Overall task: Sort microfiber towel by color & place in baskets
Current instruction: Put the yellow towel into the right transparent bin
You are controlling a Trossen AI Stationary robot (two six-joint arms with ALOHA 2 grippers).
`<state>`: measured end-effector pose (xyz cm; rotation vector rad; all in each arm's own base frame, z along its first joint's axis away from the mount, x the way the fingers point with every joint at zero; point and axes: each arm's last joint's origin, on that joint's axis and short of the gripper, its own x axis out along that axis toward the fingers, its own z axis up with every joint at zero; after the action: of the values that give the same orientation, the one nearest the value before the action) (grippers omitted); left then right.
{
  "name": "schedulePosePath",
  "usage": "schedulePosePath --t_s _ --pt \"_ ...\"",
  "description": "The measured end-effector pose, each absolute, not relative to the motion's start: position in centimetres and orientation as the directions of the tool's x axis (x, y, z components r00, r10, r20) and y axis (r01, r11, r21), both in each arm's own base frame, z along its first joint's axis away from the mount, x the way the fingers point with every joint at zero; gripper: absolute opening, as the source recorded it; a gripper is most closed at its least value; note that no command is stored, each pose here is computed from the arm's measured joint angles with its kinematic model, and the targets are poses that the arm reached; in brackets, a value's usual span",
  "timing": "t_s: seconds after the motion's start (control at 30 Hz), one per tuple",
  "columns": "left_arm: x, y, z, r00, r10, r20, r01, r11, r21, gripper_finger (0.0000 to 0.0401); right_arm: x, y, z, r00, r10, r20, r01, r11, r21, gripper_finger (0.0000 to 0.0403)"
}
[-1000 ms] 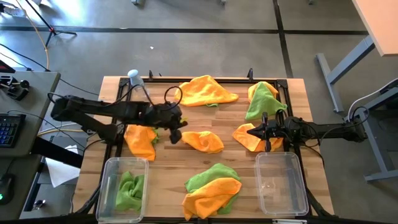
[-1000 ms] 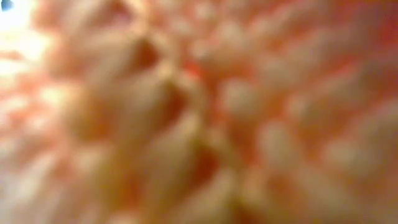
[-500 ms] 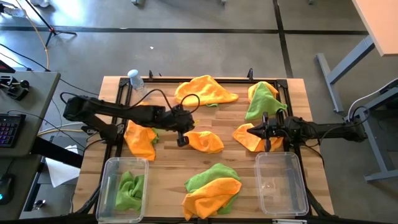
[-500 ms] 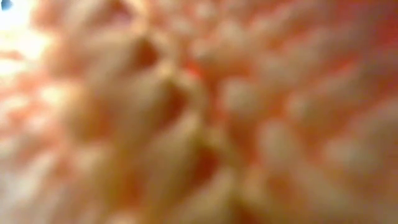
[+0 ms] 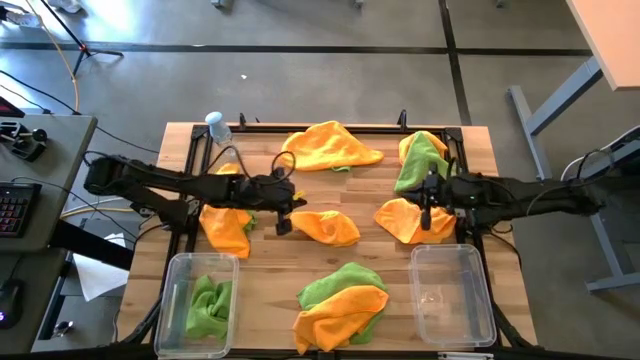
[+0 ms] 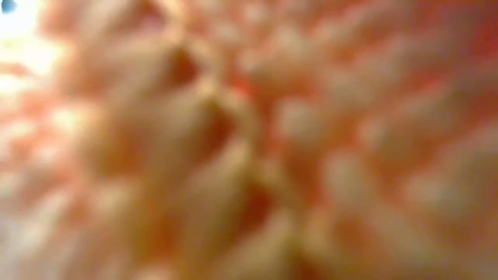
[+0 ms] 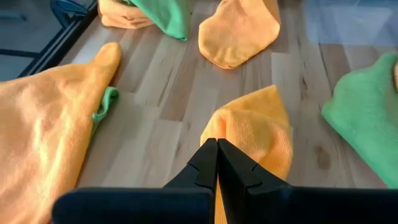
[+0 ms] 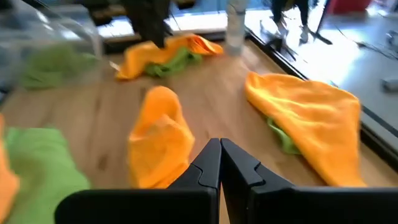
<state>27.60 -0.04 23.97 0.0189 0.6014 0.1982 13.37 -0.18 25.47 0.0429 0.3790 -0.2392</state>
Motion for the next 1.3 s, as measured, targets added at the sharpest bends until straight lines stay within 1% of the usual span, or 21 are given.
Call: schedulePosePath --t_s 0.07,0.13,0.2,0.3,0.47,0.57,0.63,0.73,0.83,0.93,1.13,1.23,1.3 --pt "26.6 0.0 24.1 0.816 0.191 -0.546 -0.174 0.981 0.082 0.0 14.5 -0.3 26.5 0.869 -0.261 -0.421 0.281 0.96 -0.015 0.0" --pt "25.6 0.0 24.4 0.828 0.191 -0.528 -0.176 0.981 0.079 0.0 15.5 -0.4 27.1 0.819 -0.285 -0.499 0.317 0.948 -0.022 0.0" --pt "24.8 0.0 24.8 0.839 0.19 -0.509 -0.177 0.981 0.075 0.0 16.3 -0.6 27.5 0.749 -0.299 -0.591 0.357 0.934 -0.02 0.0" --pt "23.6 0.0 25.4 0.858 0.19 -0.478 -0.179 0.981 0.067 0.0 17.1 -1.0 27.8 0.614 -0.316 -0.724 0.452 0.892 -0.005 0.0" --pt "22.2 0.1 25.9 0.877 0.188 -0.443 -0.166 0.982 0.088 0.0 18.0 -1.6 27.5 0.375 -0.304 -0.876 0.644 0.765 0.009 0.0" --pt "21.7 0.0 26.2 0.881 0.174 -0.44 -0.143 0.984 0.104 0.0 18.4 -1.9 26.6 0.245 -0.247 -0.938 0.771 0.636 0.034 0.0004" --pt "21.6 0.0 26.4 0.885 0.164 -0.436 -0.128 0.986 0.11 0.0 18.6 -1.9 25.7 0.174 -0.194 -0.965 0.811 0.585 0.029 0.0015" --pt "21.5 0.0 26.4 0.889 0.141 -0.435 -0.1 0.988 0.116 0.0 18.9 -1.9 24.3 0.105 -0.139 -0.985 0.861 0.508 0.021 0.0044" --pt "21.5 -0.1 26.3 0.888 0.111 -0.446 -0.067 0.991 0.114 0.0 18.9 -1.9 23.0 0.044 -0.13 -0.991 0.913 0.407 -0.013 0.0086" --pt "21.5 -0.2 26.2 0.884 0.079 -0.461 -0.035 0.994 0.103 0.0 18.8 -1.8 22.0 -0.009 -0.106 -0.994 0.942 0.334 -0.044 0.013" --pt "21.4 -0.3 26.2 0.883 0.062 -0.465 -0.019 0.995 0.096 0.0 18.6 -1.7 20.2 -0.093 -0.086 -0.992 0.961 0.252 -0.112 0.0206" --pt "21.4 -0.3 26.2 0.883 0.062 -0.465 -0.019 0.995 0.096 0.0 18.4 -1.6 18.8 -0.144 -0.051 -0.988 0.961 0.232 -0.152 0.023" --pt "21.4 -0.3 26.2 0.883 0.062 -0.465 -0.019 0.995 0.096 0.0 18.4 -1.6 17.8 -0.156 -0.028 -0.987 0.96 0.232 -0.158 0.0238"
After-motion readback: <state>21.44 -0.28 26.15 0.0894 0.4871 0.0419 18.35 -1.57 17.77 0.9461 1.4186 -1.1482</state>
